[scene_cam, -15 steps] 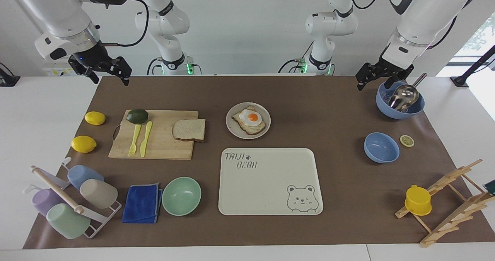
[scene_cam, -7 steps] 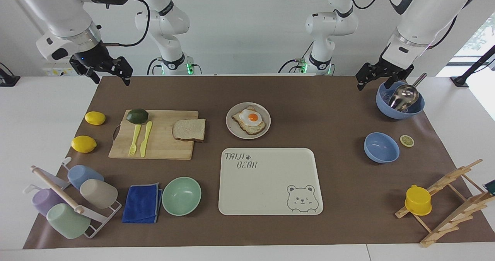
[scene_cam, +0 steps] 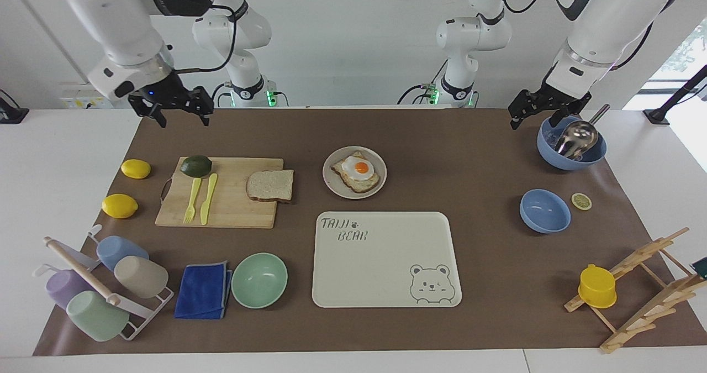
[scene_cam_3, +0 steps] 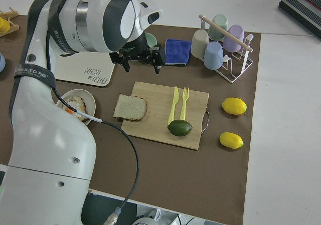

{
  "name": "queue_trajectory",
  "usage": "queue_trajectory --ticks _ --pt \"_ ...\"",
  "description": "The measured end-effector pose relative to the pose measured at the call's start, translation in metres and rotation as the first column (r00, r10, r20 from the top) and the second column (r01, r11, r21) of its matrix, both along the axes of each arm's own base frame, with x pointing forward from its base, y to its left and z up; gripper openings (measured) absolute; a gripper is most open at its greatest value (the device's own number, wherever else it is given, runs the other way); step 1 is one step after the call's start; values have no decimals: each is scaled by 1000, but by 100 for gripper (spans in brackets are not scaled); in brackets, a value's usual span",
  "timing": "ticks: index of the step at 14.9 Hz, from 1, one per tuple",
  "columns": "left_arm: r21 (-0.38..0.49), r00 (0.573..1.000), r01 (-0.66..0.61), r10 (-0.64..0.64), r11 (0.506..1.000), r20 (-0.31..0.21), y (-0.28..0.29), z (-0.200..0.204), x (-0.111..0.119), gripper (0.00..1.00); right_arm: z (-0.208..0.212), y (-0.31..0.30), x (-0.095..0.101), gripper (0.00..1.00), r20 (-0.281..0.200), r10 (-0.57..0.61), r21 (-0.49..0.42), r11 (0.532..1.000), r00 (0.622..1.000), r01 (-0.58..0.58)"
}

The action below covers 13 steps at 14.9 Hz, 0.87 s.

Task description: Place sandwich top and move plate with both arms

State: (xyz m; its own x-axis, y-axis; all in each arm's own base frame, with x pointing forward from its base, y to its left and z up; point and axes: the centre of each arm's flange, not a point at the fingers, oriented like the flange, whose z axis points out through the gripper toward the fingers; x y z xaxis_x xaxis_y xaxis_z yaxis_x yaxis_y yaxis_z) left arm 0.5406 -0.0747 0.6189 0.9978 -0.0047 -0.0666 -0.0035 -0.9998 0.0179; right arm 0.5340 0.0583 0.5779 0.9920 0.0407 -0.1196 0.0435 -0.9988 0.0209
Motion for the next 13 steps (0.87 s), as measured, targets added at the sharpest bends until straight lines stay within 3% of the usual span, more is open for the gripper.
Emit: queue_trajectory --ticks 2,6,10,13 --pt "0 1000 0 0 1000 0 0 0 0 100 -37 67 -10 100 -17 -30 -38 999 999 29" --pt "0 1000 0 0 1000 0 0 0 0 100 -124 176 -19 100 -24 -85 -237 968 996 77" --pt "0 1000 0 0 1000 0 0 0 0 100 -212 196 -12 100 -39 -100 -415 907 994 75" --pt "0 1000 0 0 1000 0 0 0 0 100 -246 224 -18 96 -7 -112 -442 892 994 97"
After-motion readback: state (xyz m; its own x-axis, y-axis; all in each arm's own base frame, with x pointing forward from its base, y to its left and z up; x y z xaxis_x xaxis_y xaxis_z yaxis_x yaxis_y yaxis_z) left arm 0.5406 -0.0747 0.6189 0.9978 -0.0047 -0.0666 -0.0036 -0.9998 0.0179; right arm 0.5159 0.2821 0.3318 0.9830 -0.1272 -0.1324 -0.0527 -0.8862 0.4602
